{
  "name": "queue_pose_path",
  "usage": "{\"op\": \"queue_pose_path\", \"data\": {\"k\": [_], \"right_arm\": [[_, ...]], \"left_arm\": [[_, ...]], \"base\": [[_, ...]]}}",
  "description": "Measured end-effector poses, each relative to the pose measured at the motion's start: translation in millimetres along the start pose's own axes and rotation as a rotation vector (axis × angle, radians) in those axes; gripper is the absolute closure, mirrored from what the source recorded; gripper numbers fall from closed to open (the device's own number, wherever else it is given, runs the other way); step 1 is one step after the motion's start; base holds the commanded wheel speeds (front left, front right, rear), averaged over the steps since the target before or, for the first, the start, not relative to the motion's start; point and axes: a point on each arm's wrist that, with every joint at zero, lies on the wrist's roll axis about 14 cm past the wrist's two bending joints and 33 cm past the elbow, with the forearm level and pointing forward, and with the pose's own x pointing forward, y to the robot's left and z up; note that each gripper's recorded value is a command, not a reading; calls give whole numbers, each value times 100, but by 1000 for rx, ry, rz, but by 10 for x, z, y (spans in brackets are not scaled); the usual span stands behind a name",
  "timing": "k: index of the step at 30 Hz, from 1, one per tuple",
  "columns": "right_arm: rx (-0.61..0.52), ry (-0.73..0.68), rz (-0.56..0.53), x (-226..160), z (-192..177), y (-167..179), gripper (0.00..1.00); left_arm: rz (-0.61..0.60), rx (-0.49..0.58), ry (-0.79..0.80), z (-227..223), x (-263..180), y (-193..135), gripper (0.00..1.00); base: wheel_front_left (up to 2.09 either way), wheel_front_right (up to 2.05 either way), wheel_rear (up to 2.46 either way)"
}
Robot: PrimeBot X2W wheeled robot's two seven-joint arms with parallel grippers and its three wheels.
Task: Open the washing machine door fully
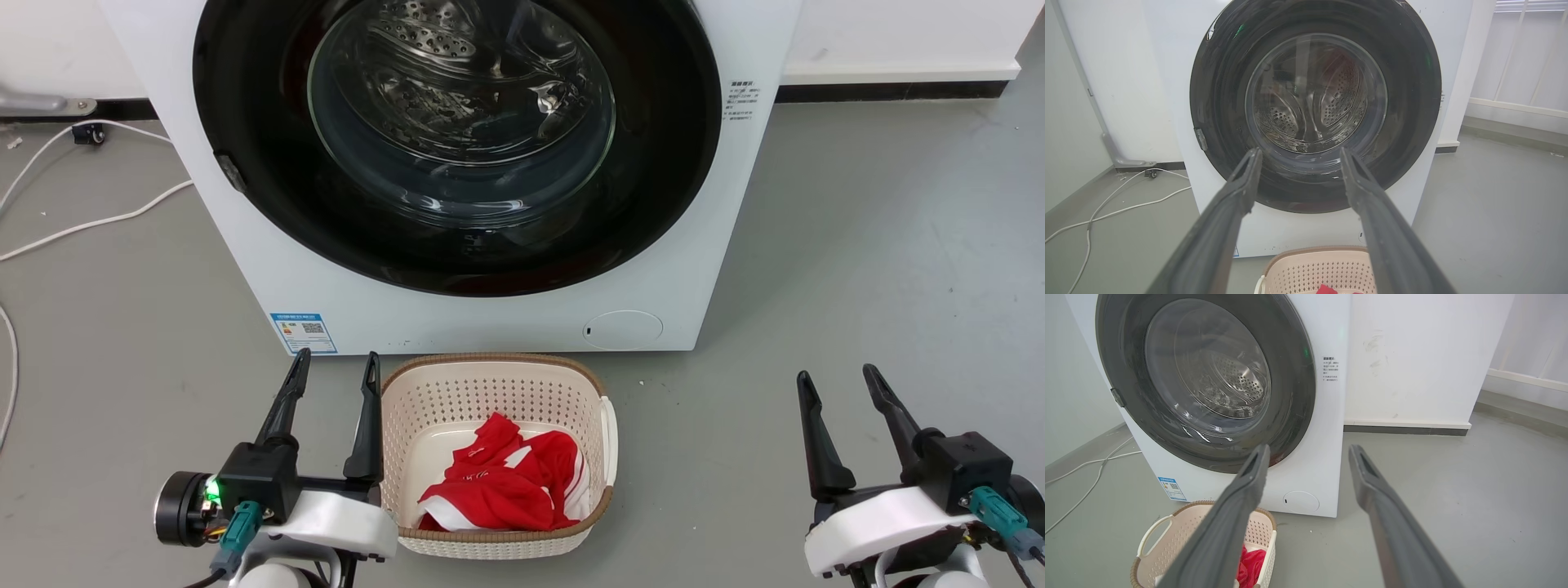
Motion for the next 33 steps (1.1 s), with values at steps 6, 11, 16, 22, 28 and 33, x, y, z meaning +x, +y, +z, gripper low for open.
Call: {"op": "queue_pose_path", "data": {"k": [6,11,16,22,28,33], "right_arm": [[19,8,-6,-3,-27,-14,100],[53,9,-7,-4,-39,-6,100],[98,-4,-13,-4,-31,-11,100],[360,-58,-62,12,-11,-88,100],[670,-105,-137,60,-43,-219,100],[976,-132,-193,131,-106,-275,100]], "left_arm": [[3,-3,5,-17,3,3,0],[3,-5,4,-14,7,4,0],[4,-7,3,-14,8,4,0],[5,-11,9,-35,14,6,0],[6,-17,11,-52,55,8,0],[2,-20,14,-77,101,-2,0]], "base": [[0,0,0],[0,0,0],[0,0,0],[0,0,0],[0,0,0],[0,0,0]]}}
